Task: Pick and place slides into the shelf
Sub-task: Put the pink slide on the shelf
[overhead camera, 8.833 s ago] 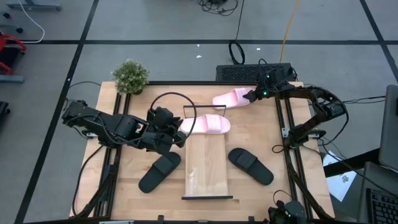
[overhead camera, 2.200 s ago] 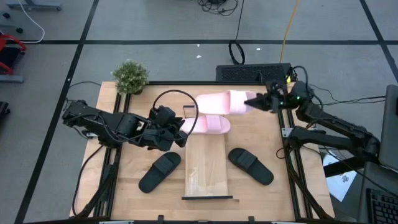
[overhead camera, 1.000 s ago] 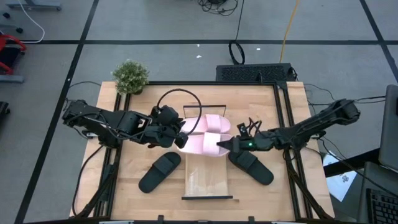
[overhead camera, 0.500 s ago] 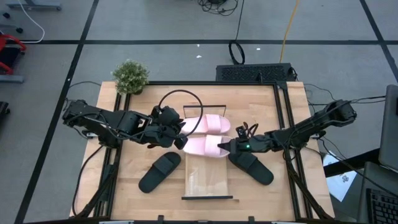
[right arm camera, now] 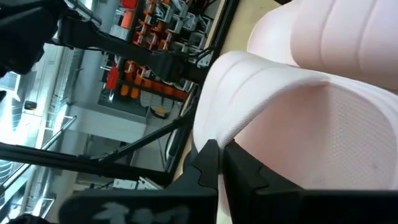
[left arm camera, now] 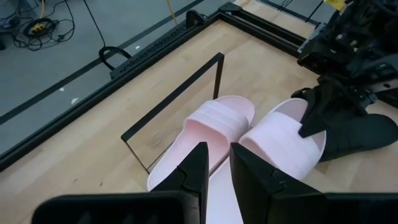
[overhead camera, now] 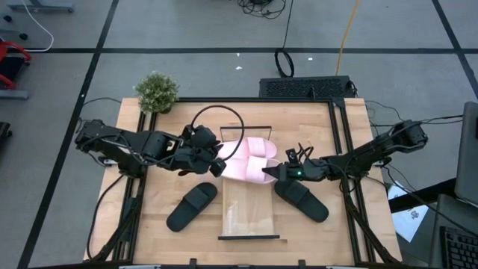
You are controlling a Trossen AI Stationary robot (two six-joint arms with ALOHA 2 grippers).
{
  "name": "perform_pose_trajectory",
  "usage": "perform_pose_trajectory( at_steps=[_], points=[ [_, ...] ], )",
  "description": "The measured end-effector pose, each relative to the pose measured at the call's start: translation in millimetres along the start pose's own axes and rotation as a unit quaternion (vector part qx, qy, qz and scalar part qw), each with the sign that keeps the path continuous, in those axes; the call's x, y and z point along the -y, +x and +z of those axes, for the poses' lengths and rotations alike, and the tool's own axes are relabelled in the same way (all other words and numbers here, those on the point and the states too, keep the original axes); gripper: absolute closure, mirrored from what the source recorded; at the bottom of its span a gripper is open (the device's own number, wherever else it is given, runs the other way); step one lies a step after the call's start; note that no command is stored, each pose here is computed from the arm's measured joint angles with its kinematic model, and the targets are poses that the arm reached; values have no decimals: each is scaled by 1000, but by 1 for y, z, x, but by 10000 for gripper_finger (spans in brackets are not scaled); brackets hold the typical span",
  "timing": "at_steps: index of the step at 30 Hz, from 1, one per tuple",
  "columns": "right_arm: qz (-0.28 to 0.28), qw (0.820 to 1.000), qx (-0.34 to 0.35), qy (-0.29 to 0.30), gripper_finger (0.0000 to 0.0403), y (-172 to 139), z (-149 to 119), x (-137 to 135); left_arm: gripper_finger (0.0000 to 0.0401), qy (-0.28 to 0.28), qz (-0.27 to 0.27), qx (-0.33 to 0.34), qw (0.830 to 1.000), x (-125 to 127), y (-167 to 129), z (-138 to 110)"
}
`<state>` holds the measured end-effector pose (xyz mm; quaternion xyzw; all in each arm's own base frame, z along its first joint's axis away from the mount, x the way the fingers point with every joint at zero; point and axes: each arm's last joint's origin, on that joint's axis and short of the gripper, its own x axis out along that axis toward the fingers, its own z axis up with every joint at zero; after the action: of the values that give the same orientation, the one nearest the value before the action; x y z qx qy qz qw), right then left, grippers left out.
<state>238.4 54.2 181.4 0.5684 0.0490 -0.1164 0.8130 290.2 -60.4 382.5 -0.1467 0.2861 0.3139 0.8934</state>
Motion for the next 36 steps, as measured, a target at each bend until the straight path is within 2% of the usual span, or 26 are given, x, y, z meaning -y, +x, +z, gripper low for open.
perform_pose_trajectory(
  at_steps=[15,28,36],
  points=[
    [2,1000,-9,12,403,29,-16,29,339,-7,-10,-15,1000,-3,3,2],
    [16,999,-26,-17,403,30,-8,27,339,-8,-13,-17,1000,-2,3,2],
    [-4,999,-33,-15,403,23,-9,39,339,-8,-13,-17,1000,-2,3,2]
  ],
)
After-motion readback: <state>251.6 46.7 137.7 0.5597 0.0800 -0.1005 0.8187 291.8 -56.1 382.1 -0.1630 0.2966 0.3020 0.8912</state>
